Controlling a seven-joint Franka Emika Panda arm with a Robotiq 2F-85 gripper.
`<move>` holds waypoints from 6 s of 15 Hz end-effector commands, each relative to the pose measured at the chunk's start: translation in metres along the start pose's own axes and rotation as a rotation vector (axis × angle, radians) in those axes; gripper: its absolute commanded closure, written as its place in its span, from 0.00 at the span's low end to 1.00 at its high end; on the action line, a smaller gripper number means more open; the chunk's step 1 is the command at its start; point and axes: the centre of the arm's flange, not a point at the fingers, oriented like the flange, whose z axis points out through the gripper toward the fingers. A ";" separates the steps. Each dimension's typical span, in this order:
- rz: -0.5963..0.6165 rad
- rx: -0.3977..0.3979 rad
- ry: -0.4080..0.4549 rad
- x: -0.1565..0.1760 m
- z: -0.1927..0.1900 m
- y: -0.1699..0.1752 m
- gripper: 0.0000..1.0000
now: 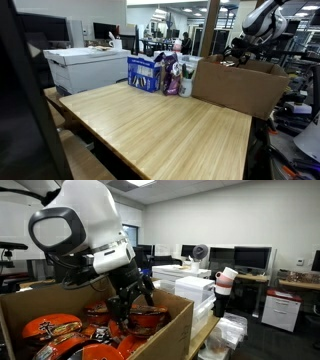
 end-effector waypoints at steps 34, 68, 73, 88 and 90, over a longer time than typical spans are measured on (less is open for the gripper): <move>0.089 0.056 -0.138 0.004 -0.003 -0.004 1.00; 0.041 0.001 -0.026 -0.012 -0.077 -0.007 0.98; 0.019 -0.007 0.009 -0.014 -0.093 -0.012 0.98; 0.008 -0.004 0.145 0.001 -0.061 -0.040 0.15; -0.003 -0.027 0.162 0.005 -0.055 -0.046 0.04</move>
